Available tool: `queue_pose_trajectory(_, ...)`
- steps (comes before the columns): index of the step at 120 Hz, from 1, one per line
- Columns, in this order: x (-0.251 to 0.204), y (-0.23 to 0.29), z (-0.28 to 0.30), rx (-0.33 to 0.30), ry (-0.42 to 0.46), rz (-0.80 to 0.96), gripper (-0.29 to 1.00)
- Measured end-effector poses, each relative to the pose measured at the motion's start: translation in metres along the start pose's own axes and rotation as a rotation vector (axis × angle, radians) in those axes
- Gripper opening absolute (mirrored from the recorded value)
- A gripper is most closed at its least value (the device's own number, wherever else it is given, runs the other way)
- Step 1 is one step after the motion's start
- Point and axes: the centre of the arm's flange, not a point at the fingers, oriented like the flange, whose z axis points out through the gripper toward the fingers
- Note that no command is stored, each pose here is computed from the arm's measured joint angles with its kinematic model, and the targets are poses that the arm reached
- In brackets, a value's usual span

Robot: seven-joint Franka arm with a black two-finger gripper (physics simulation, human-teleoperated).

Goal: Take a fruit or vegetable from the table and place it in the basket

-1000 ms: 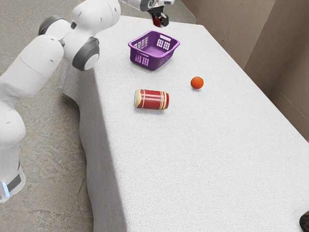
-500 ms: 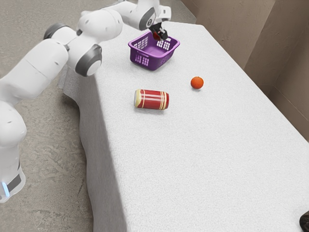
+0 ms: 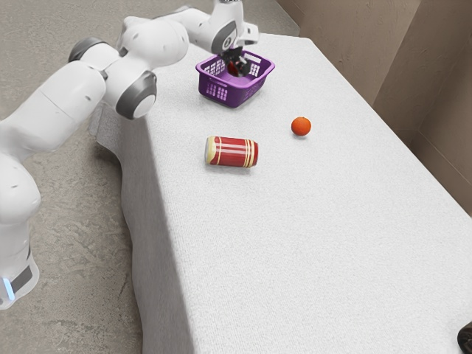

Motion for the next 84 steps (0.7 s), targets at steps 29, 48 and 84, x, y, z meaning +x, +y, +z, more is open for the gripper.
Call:
queue_pose_trajectory(29,-0.007,0.003,0.012,-0.004,-0.041,-0.001,0.38)
queue_pose_trajectory(48,-0.007,0.003,0.014,-0.014,-0.044,0.003,0.58)
queue_pose_trajectory(84,-0.014,0.079,-0.276,-0.133,-0.232,0.180,0.67)
